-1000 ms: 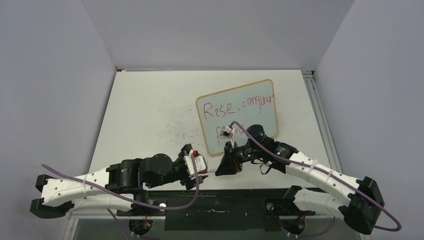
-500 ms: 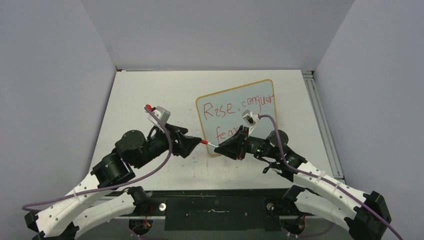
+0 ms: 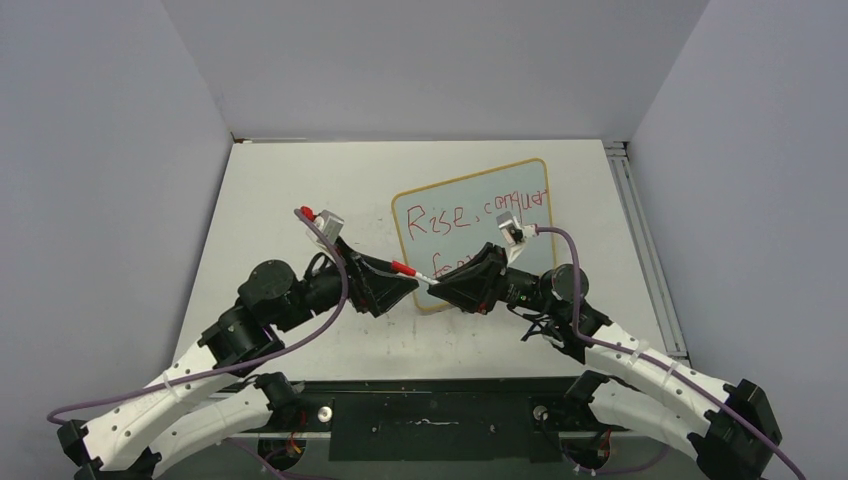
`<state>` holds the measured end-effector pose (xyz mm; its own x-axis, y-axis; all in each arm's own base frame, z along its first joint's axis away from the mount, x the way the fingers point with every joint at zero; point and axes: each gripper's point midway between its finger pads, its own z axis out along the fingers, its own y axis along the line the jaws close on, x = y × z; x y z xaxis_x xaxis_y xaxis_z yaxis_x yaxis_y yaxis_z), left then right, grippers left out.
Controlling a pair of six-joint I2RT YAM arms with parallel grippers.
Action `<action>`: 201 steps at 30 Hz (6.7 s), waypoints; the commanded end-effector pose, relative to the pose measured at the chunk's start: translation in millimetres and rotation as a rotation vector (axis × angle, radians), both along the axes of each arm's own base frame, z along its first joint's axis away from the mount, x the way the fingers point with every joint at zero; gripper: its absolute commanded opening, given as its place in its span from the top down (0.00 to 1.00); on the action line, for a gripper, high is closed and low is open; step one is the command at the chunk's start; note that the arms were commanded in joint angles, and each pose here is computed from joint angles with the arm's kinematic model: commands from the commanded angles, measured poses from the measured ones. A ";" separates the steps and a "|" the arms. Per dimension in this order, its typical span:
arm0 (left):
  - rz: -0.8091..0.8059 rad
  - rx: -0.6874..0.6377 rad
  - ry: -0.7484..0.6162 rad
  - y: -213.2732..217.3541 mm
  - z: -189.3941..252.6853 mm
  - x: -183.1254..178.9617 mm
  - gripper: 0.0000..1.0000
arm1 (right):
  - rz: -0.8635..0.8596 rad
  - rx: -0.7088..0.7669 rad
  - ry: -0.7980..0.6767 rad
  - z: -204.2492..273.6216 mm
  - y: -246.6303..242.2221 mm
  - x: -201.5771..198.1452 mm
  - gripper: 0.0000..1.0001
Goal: Write a sentence on the whiteboard
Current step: Close the whiteboard marker at the center of the board, then place the whiteboard marker at the center of the board, then reset both arms
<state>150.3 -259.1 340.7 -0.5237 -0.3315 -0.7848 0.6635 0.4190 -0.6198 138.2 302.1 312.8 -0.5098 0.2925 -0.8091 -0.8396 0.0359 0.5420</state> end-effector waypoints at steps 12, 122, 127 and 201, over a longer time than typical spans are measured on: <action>0.002 -0.185 -0.075 7.8 45.1 -1.4 0.54 | 0.097 0.090 -0.044 17.8 1.9 -17.9 0.95; 0.649 0.385 -0.031 153.8 -54.3 143.2 0.03 | -0.421 -0.400 0.112 -124.5 -11.0 37.3 0.95; 0.649 0.420 0.008 166.6 -83.7 145.2 0.03 | -0.442 -0.502 0.137 -163.3 12.3 30.7 0.93; 1.035 0.523 0.012 241.7 -66.1 130.1 0.04 | -1.427 -0.529 0.049 -42.0 -289.7 162.4 0.10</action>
